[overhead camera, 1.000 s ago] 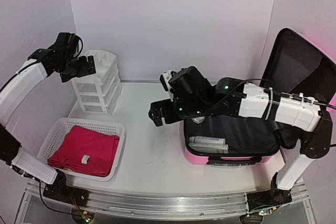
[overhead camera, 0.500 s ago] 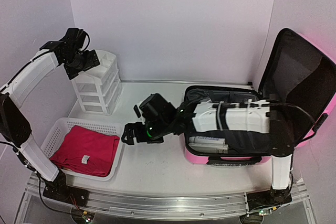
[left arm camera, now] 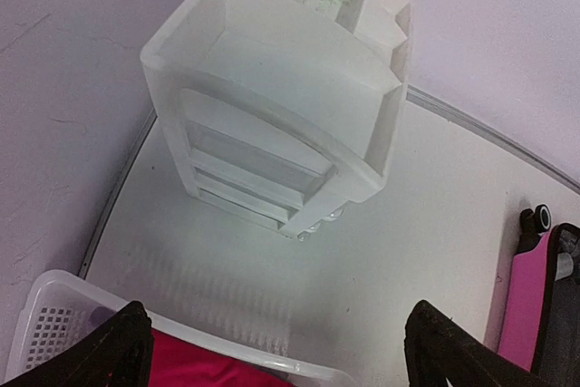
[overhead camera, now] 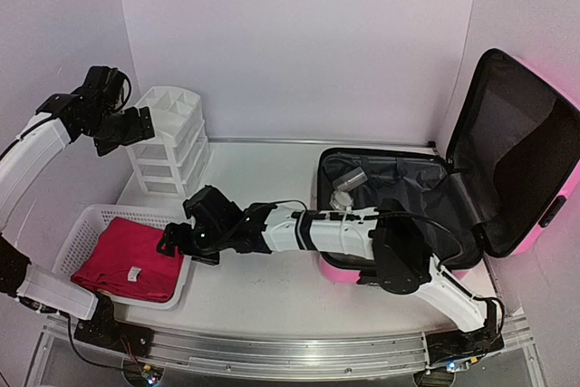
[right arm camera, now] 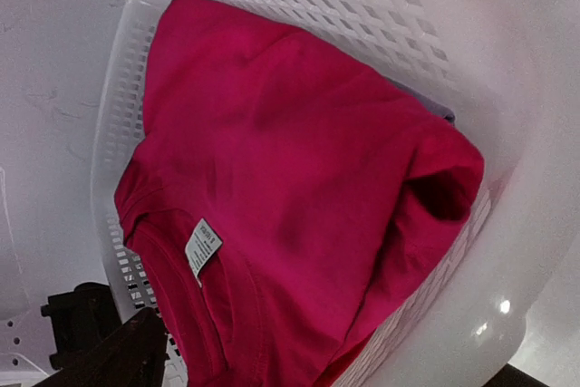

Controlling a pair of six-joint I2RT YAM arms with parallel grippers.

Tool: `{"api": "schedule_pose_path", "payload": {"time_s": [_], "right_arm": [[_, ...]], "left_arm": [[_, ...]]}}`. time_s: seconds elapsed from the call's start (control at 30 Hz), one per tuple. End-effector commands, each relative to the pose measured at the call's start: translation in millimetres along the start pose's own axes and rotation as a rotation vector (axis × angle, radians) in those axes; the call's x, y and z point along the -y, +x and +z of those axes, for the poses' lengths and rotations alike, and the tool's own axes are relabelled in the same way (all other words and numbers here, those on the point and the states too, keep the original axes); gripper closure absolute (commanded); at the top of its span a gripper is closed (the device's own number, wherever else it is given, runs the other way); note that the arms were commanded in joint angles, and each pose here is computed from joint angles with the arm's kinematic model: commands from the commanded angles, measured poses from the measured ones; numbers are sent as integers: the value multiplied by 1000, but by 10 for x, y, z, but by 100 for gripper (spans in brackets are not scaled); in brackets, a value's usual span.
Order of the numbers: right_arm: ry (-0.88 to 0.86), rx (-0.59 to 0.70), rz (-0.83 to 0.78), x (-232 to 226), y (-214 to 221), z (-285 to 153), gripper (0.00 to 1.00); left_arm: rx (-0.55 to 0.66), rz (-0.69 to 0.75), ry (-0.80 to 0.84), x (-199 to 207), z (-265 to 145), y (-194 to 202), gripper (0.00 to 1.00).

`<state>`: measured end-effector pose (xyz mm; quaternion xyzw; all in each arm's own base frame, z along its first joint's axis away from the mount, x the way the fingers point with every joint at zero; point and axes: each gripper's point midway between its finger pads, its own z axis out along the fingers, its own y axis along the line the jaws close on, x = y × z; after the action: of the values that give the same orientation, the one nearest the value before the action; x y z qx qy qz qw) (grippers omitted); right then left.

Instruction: Open, take out, and arrange the luggage

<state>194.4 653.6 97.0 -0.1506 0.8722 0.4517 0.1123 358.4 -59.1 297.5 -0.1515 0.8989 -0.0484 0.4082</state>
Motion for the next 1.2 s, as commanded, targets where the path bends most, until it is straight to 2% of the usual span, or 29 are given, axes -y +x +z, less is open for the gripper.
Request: {"api": "schedule_pose_path", "payload": {"time_s": [0.0,0.1,0.2,0.3,0.47,0.67,0.77,0.9,1.03,1.17], "right_arm": [[-200,89,-53,-779,-59,19,8],[-129,147,-46,-579,-155,-17,6],[-67,176,-91,-445,-266,-265,4],[-10,190,-182,-346,-388,-794,2],[123,226,-372,-68,-321,-1667,2],[295,269,-413,316,-177,-2323,2],[337,322,-419,396,-193,-2557,2],[426,364,-471,483,-222,-2881,2],[556,403,-507,679,-248,-3149,2],[613,440,-528,757,-268,-3323,2]], "left_arm": [[72,49,-16,-91,-167,-114,4],[64,40,-9,-74,-149,-102,4],[35,21,18,14,-69,-85,3],[34,-41,10,50,8,-145,1],[61,-215,-22,108,175,-328,1],[103,-453,-59,132,370,-584,1],[103,-537,-81,97,511,-641,5],[80,-563,-86,120,689,-746,14],[66,-606,-146,37,834,-654,25],[26,-621,-164,60,1012,-563,30]]}}
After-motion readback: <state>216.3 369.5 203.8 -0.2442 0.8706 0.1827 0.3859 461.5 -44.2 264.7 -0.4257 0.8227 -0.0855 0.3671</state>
